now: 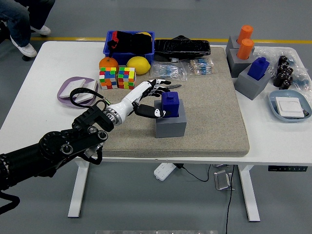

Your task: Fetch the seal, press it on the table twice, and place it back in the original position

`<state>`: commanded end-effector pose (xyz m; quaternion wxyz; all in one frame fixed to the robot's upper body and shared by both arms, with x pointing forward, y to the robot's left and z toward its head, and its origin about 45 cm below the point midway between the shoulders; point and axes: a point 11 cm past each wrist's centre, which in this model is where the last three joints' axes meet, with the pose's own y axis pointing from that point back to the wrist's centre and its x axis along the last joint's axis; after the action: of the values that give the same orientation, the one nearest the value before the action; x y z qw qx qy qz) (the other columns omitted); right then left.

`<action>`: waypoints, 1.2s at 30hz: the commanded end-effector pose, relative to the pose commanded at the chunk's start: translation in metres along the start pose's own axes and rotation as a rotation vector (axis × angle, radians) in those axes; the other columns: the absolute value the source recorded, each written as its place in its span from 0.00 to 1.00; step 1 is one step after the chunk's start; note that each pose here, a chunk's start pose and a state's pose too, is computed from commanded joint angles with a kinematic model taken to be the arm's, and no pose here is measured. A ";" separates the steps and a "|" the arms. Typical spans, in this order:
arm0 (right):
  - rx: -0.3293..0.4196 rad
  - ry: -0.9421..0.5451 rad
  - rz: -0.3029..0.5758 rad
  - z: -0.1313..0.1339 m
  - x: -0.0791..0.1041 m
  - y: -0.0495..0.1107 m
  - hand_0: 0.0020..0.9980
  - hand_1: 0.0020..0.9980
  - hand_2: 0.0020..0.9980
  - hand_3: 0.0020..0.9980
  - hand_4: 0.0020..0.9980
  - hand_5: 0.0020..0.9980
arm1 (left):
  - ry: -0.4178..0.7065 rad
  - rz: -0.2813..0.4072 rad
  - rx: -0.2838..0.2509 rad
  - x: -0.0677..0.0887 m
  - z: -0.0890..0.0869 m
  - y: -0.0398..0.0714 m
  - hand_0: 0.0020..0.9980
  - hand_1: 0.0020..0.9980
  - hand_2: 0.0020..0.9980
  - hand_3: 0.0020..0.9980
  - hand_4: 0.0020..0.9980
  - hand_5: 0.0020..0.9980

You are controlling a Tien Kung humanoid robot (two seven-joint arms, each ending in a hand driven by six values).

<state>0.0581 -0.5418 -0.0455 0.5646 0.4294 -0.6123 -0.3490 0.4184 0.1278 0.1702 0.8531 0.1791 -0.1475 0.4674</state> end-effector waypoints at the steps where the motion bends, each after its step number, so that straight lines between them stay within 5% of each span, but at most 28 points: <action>1: 0.000 -0.001 0.000 0.000 0.000 0.000 0.93 0.78 0.76 0.67 0.85 0.41 | 0.001 -0.002 0.000 -0.001 0.000 0.000 0.76 0.76 0.74 0.86 0.88 0.00; 21: -0.003 0.001 0.000 0.001 0.000 0.000 0.93 0.78 0.76 0.67 0.84 0.41 | 0.025 -0.014 0.005 -0.013 0.004 -0.002 0.76 0.71 0.71 0.85 0.87 0.00; 36: -0.002 0.001 0.001 0.001 0.000 0.000 0.93 0.78 0.76 0.67 0.84 0.41 | -0.024 0.017 0.003 -0.011 0.005 -0.004 0.70 0.58 0.62 0.83 0.82 0.00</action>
<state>0.0573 -0.5418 -0.0457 0.5657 0.4287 -0.6118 -0.3492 0.4153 0.1154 0.1689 0.8469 0.1847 -0.1584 0.4728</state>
